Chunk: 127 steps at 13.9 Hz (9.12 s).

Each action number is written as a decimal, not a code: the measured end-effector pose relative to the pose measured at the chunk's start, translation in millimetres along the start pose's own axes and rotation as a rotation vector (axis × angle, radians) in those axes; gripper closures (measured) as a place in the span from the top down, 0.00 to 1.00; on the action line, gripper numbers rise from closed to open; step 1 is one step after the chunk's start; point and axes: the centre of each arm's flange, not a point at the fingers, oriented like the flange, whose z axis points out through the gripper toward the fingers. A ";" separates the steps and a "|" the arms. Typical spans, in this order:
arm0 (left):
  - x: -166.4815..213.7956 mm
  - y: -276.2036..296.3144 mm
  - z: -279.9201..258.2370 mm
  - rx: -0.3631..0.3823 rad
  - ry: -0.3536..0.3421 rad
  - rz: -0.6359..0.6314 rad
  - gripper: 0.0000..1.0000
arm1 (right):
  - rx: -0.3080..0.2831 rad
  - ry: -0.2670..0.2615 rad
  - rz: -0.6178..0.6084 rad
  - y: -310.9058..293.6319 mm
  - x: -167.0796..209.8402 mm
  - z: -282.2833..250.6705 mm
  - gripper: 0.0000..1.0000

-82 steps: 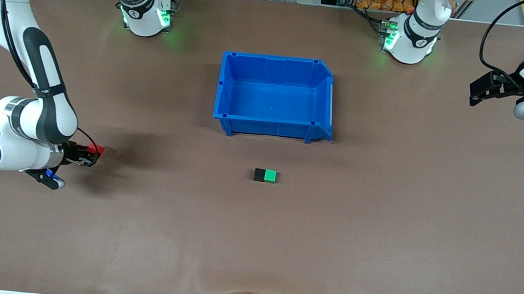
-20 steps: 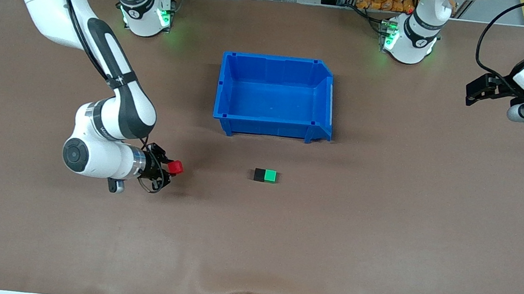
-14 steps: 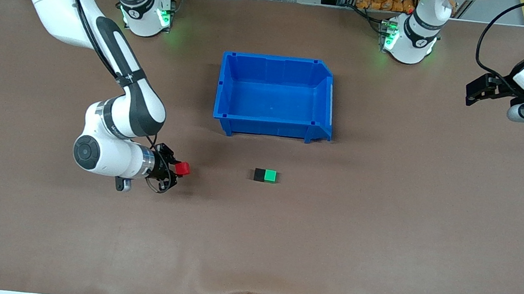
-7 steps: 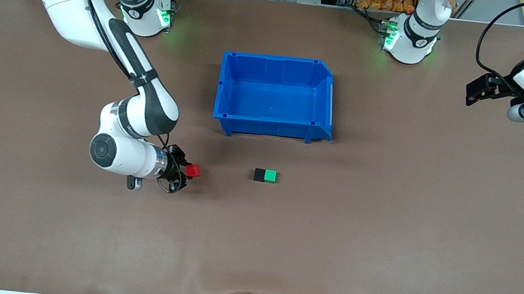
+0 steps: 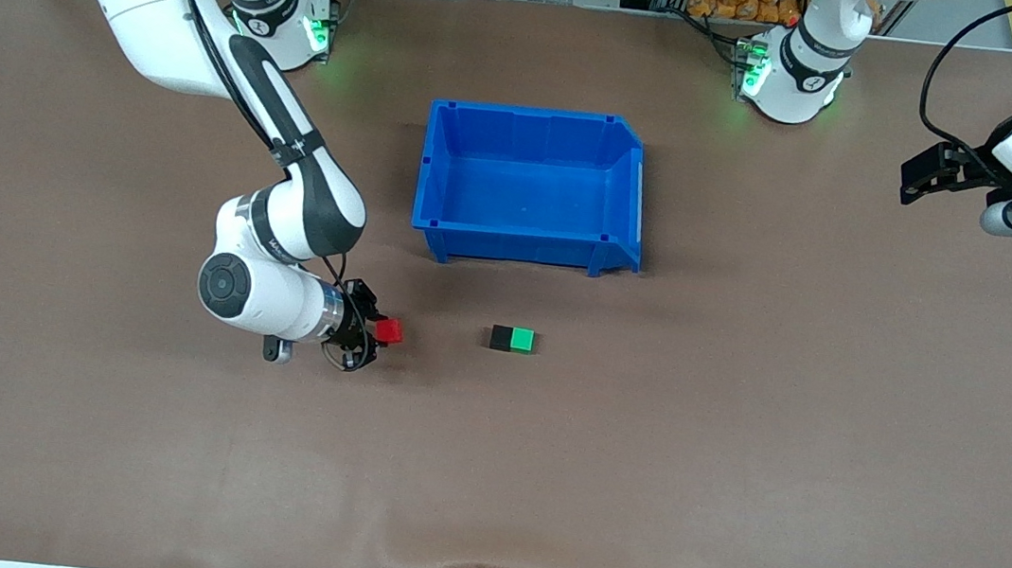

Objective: Attach green and red cubes to black cube

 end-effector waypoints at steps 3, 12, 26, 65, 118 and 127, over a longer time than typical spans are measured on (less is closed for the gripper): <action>0.3 -2.2 0.2 0.000 0.000 -0.004 1.00 | 0.013 -0.005 0.021 -1.7 -7.4 4.9 0.40; 0.3 -2.2 0.3 0.000 -0.001 -0.004 1.00 | 0.034 -0.017 0.083 -0.8 -38.4 24.6 0.40; 0.2 -2.1 2.5 0.000 -0.005 -0.004 1.00 | 0.059 -0.033 0.158 4.9 -78.1 58.2 0.40; 0.7 -1.1 13.9 0.003 -0.024 -0.002 1.00 | 0.116 -0.050 0.191 2.8 -112.8 87.6 1.00; 10.5 2.7 25.1 -0.002 0.000 0.035 1.00 | -0.001 -0.038 0.080 -34.0 -23.9 -25.7 1.00; 23.6 11.5 31.8 -0.008 0.034 0.052 1.00 | 0.013 -0.015 0.003 -33.8 -19.1 -53.0 1.00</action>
